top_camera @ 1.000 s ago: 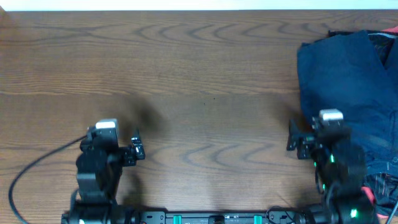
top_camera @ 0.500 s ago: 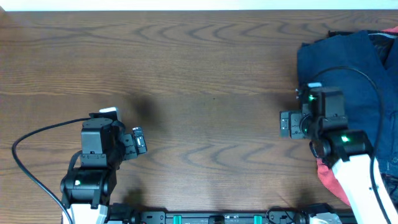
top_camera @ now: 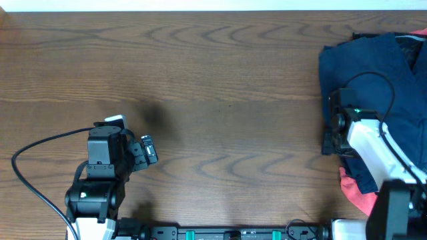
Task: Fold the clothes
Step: 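Grasp the navy shorts from the pile with the right gripper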
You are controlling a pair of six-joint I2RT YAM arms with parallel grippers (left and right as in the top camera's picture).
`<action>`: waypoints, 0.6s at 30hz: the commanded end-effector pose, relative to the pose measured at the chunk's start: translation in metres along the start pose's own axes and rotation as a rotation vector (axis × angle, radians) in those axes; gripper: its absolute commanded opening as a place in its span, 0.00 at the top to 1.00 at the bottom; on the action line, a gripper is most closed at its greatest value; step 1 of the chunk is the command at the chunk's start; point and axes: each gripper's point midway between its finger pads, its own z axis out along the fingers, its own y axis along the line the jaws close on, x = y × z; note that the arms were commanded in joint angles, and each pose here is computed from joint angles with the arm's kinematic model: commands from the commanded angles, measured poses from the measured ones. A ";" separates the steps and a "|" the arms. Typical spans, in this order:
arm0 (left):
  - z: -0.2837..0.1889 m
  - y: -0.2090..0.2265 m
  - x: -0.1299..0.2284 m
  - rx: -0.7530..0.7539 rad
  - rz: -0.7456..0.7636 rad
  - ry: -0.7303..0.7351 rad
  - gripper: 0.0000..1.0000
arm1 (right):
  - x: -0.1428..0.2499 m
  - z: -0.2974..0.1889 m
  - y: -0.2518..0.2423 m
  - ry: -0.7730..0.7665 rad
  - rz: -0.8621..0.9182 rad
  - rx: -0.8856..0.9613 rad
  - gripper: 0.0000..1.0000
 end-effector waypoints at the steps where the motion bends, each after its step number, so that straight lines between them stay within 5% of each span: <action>1: -0.005 0.000 -0.008 0.001 -0.017 -0.021 0.02 | -0.004 0.005 -0.007 0.009 0.028 0.036 0.61; 6: -0.005 0.000 -0.008 0.001 -0.017 -0.021 0.02 | -0.009 0.003 -0.017 -0.017 0.076 0.092 0.99; 13: -0.005 0.000 -0.008 0.001 -0.017 -0.021 0.02 | -0.018 -0.014 -0.019 -0.068 0.101 0.067 0.99; 18: -0.005 0.000 -0.008 0.001 -0.017 -0.022 0.02 | -0.050 -0.070 0.028 -0.202 -0.050 -0.229 0.99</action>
